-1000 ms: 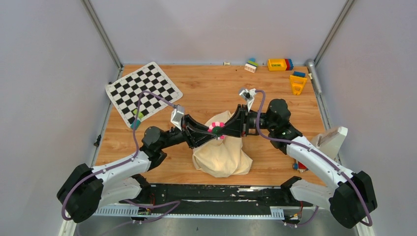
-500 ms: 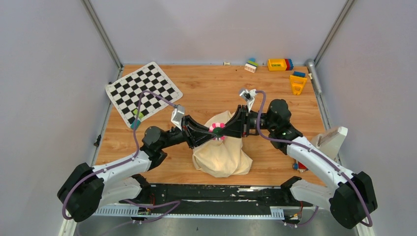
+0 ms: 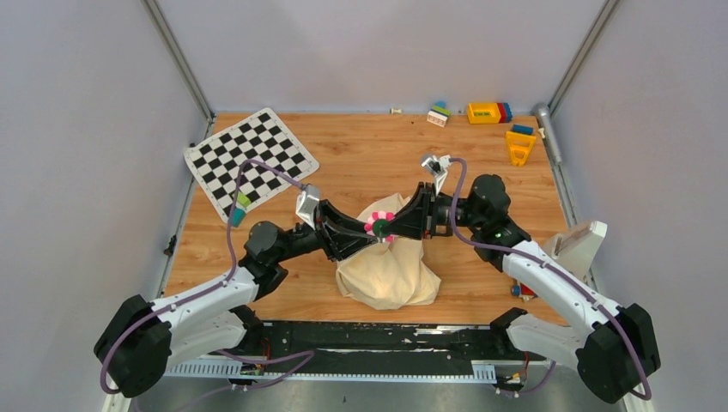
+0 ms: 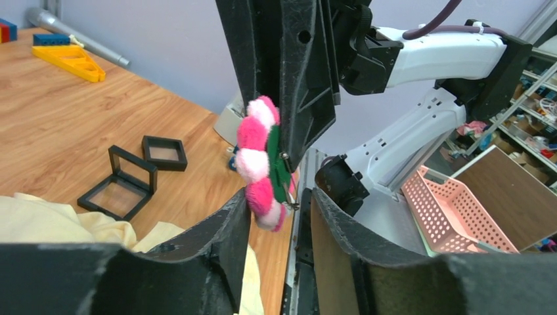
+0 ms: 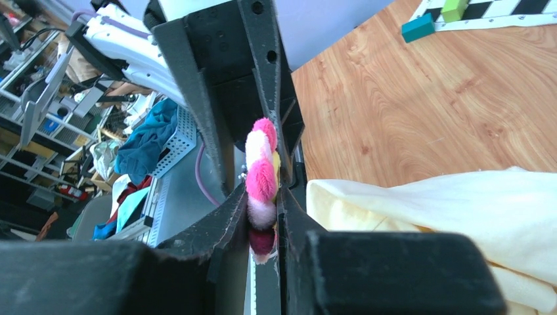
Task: Remove the brooch from the garment
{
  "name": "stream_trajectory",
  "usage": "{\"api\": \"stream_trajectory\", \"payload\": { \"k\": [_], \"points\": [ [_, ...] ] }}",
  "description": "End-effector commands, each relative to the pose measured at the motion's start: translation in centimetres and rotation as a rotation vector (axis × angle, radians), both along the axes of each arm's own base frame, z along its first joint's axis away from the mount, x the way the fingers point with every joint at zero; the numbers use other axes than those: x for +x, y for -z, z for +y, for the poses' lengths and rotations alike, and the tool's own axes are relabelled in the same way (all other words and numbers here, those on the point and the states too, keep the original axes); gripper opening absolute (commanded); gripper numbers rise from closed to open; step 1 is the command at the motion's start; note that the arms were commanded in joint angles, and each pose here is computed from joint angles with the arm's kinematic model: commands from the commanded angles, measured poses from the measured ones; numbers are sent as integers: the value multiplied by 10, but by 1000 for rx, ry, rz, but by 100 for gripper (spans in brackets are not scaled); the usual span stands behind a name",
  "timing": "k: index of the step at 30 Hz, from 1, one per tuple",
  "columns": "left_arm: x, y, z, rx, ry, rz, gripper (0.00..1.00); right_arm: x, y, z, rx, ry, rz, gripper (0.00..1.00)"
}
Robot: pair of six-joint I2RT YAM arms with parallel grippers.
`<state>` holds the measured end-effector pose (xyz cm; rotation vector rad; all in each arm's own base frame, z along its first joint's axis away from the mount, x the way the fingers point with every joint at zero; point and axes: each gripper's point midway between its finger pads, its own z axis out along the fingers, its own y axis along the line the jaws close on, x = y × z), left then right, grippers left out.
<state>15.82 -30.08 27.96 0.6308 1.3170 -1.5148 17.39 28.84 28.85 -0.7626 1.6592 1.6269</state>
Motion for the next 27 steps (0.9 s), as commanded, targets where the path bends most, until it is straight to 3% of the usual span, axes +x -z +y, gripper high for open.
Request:
{"api": "stream_trajectory", "payload": {
  "k": [1, 8, 15, 21, 23, 25, 26, 27],
  "points": [
    [4, -10, 5, 9, -57, -53, 51, 14, 1, -7, -9, 89, 40, 0],
    [22, 25, 13, 204, -163, -4, 63, 51, 19, -26, -145, 334, 49, 0],
    [49, 105, 26, 619, -313, 109, 78, 115, 52, -84, -436, 818, 83, 0],
    [58, 152, 19, 777, -293, 196, 81, 137, 79, -96, -736, 957, 110, 0],
    [62, 168, 15, 821, -283, 229, 73, 143, 88, -97, -827, 1005, 81, 0],
    [73, 184, 16, 864, -295, 259, 42, 148, 98, -102, -932, 1061, 52, 0],
    [78, 193, 17, 885, -295, 282, 13, 150, 104, -104, -986, 1077, 48, 0],
    [90, 197, 29, 883, -332, 316, 6, 152, 108, -106, -1035, 1089, 51, 0]
  ]
}}
